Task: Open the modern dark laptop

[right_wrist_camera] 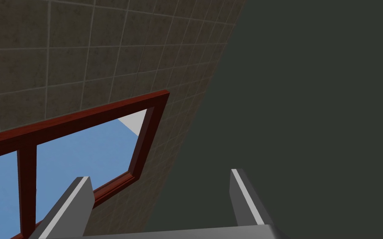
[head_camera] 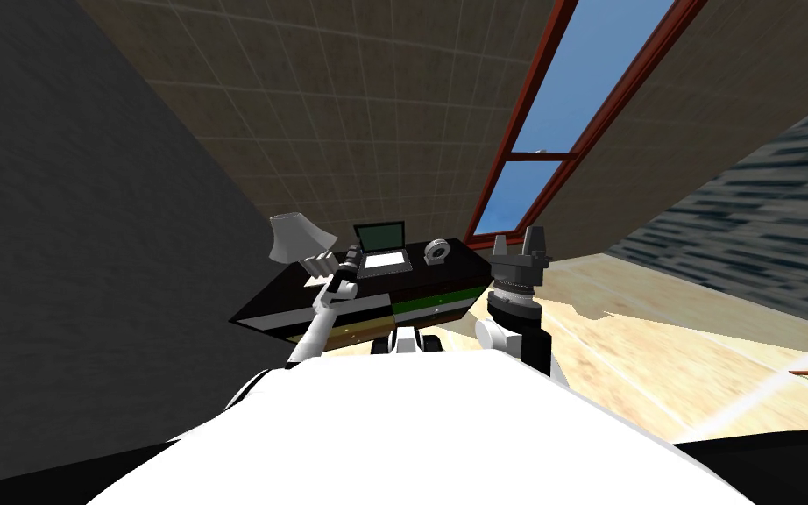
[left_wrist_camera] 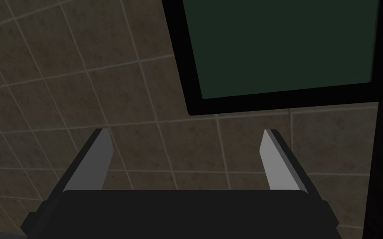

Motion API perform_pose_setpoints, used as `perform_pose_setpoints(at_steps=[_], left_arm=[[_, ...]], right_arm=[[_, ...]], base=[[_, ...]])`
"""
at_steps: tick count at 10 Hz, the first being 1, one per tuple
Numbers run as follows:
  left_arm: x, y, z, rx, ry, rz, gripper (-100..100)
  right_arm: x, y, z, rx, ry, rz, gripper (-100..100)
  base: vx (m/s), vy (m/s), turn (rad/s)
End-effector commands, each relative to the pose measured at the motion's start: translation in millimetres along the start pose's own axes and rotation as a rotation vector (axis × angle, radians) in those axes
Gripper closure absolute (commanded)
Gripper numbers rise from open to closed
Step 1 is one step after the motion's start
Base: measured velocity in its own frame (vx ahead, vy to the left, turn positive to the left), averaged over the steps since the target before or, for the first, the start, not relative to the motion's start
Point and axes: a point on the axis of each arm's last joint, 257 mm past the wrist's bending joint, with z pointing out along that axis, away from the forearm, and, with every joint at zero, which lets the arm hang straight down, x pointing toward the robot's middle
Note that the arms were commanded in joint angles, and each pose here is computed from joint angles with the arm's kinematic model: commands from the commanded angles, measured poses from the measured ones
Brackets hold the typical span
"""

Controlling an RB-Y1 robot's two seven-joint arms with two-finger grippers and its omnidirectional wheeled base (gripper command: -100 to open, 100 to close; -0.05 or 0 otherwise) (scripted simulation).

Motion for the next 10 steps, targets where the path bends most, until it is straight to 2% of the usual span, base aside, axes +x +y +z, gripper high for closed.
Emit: perform_pose_setpoints(at_steps=[1,2,3,4,5,7,8,10], left_arm=[[-3.0,8.3,15.0,-0.031,0.004,0.016,-100],[-6.3,10.8,26.5,-0.047,0.006,0.03,-100],[-6.1,14.4,26.6,-0.054,0.006,0.03,-100],[-10.1,16.3,37.4,-0.069,0.006,0.043,-100],[-9.9,20.0,37.9,-0.077,0.007,0.043,-100],[-19.4,22.9,58.4,-0.108,0.005,0.068,-100],[-19.2,29.3,59.3,-0.121,0.005,0.068,-100],[-30.9,30.6,78.3,-0.152,-0.001,0.093,-100]], right_arm=[[0.0,0,0.0,0.0,0.0,0.0,0],[0.0,0,0.0,0.0,0.0,0.0,0],[0.0,0,0.0,0.0,0.0,0.0,0],[0.0,0,0.0,0.0,0.0,0.0,0],[0.0,0,0.0,0.0,0.0,0.0,0],[0.0,0,0.0,0.0,0.0,0.0,0],[0.0,0,0.0,0.0,0.0,0.0,0],[0.0,0,0.0,0.0,0.0,0.0,0]], base=[[0.01,-0.012,0.001],[0.011,-0.012,0.004],[0.01,-0.011,0.002],[0.008,-0.017,0.006],[0.007,-0.013,0.0],[0.014,-0.016,0.006],[0.013,-0.015,0.0],[0.011,-0.018,0.006]])
